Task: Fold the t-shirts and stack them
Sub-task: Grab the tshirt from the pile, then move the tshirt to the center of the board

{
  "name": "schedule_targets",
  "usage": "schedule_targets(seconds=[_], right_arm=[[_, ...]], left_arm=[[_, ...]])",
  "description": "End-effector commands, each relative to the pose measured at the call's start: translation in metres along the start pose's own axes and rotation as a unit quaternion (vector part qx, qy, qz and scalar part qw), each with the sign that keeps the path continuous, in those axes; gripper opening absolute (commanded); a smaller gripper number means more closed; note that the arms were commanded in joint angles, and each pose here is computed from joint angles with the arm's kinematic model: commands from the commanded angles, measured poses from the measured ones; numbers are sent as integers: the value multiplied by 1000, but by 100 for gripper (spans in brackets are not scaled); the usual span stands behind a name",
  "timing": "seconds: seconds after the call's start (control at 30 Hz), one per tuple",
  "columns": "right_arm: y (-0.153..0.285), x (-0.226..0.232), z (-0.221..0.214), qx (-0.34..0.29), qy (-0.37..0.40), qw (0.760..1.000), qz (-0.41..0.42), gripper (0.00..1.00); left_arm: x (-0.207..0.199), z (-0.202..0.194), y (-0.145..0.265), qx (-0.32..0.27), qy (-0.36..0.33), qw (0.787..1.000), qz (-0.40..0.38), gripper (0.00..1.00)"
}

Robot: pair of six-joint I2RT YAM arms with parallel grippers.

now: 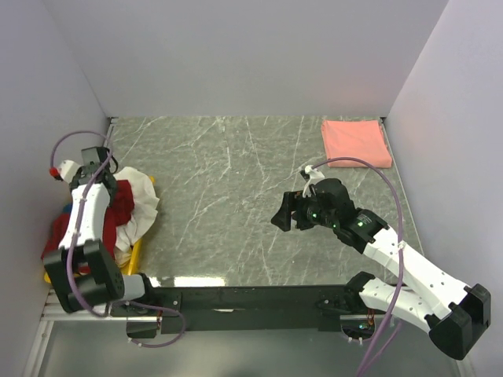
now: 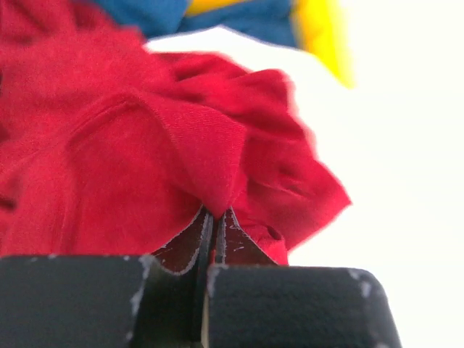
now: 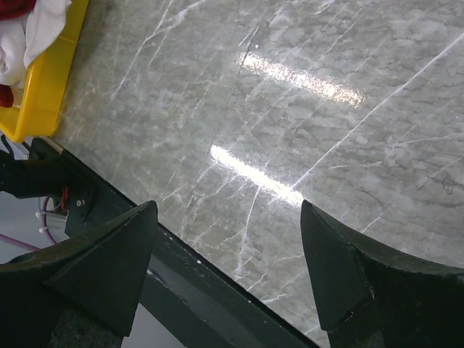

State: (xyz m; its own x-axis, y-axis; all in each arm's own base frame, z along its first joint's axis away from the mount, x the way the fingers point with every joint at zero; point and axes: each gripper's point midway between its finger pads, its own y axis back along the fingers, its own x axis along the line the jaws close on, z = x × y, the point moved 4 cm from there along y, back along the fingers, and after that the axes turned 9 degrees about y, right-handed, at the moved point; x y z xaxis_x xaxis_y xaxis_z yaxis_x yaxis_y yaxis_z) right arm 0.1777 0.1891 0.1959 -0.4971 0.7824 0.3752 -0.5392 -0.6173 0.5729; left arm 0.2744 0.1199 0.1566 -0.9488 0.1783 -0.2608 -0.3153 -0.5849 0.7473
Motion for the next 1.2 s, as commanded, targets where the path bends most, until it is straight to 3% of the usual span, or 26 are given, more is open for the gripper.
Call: schedule_targets(seconds=[0.0, 0.2, 0.3, 0.5, 0.53, 0.57, 0.6, 0.63, 0.67, 0.73, 0.87, 1.0, 1.13, 1.17], right_arm=[[3, 7, 8, -21, 14, 1000, 18, 85], [1, 7, 9, -19, 13, 1000, 19, 85], [0, 8, 11, -16, 12, 1000, 19, 85], [0, 9, 20, -24, 13, 1000, 14, 84], [0, 9, 22, -27, 13, 999, 12, 84], [1, 9, 24, -28, 13, 999, 8, 85], [2, 9, 28, -36, 12, 999, 5, 84], [3, 8, 29, -38, 12, 999, 2, 84], [3, 8, 31, -42, 12, 999, -1, 84], [7, 8, 37, -56, 11, 998, -9, 84], [15, 3, 44, -77, 10, 996, -33, 84], [25, -2, 49, -102, 10, 993, -54, 84], [33, -8, 52, -130, 1, 989, -76, 83], [35, -10, 53, -137, -2, 987, -83, 83]], left_arm=[[-36, 51, 62, -47, 30, 990, -133, 1], [-68, 83, 148, -44, 8, 952, -303, 0], [-86, 98, 197, -39, 6, 920, -391, 0], [-133, 116, 305, -31, -8, 828, -559, 0], [-138, 126, 336, -40, -10, 805, -592, 0], [-156, 107, 346, -12, -34, 794, -607, 0], [-164, 104, 358, -18, -46, 787, -615, 0], [-166, 110, 387, -25, -46, 766, -641, 0], [-182, 90, 394, -1, -66, 756, -651, 0], [-187, 86, 420, 6, -73, 733, -677, 0], [-199, 45, 441, 52, -100, 702, -703, 0], [-200, -3, 442, 99, -130, 688, -707, 0], [-207, -79, 413, 163, -185, 692, -678, 0], [-210, -107, 408, 193, -209, 681, -675, 0]])
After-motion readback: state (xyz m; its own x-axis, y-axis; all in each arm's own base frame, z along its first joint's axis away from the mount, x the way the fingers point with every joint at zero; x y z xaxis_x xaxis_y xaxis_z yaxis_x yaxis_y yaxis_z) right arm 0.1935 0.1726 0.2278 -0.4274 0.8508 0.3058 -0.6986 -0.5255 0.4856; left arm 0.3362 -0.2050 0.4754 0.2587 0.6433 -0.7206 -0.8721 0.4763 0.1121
